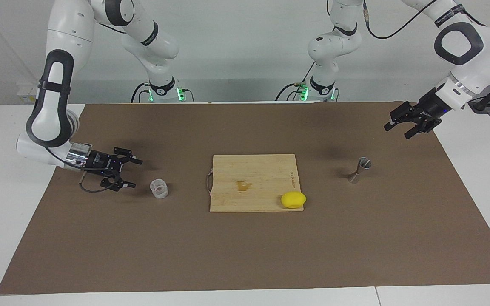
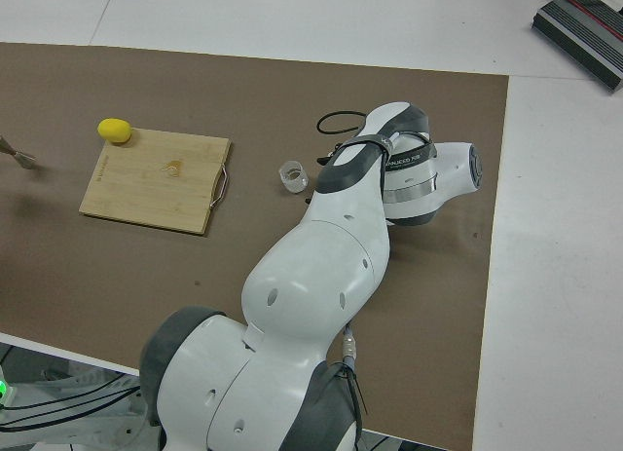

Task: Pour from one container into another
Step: 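Move the right gripper to the clear cup while the left gripper approaches the metal cup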

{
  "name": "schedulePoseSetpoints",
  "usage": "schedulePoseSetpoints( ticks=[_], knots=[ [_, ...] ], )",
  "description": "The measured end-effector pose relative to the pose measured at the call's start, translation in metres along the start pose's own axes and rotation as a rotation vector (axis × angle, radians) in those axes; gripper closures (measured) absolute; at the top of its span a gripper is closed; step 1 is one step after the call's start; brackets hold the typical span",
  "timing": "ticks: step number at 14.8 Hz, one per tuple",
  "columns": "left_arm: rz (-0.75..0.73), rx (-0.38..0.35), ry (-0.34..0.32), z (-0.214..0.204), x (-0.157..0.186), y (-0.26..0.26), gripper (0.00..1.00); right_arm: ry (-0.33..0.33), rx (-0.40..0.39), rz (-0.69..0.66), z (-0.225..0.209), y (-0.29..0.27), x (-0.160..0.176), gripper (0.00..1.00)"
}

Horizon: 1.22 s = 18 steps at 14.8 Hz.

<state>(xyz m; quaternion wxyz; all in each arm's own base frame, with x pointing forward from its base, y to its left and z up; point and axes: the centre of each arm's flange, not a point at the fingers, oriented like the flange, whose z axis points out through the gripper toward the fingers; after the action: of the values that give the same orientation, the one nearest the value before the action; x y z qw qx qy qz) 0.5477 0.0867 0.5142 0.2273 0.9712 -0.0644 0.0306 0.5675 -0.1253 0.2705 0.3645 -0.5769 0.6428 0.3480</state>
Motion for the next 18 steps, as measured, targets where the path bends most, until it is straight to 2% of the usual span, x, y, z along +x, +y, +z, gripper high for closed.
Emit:
schedulePoseSetpoints(
  ticks=[4,9,15,18],
  knots=[
    [0.111,-0.052,0.037,0.021,0.006,-0.025,0.00,-0.042,0.019,0.046,0.009,-0.001,0.019,0.00],
    [0.293,-0.125,0.153,0.039,0.014,-0.044,0.00,-0.071,0.020,0.074,0.031,-0.010,0.035,0.00],
    [0.549,-0.195,0.204,0.078,0.012,-0.088,0.00,-0.092,0.022,0.070,0.057,-0.024,0.032,0.00],
    [0.670,-0.266,0.255,0.102,0.010,-0.105,0.00,-0.094,0.028,0.069,0.065,-0.028,0.030,0.00]
  ],
)
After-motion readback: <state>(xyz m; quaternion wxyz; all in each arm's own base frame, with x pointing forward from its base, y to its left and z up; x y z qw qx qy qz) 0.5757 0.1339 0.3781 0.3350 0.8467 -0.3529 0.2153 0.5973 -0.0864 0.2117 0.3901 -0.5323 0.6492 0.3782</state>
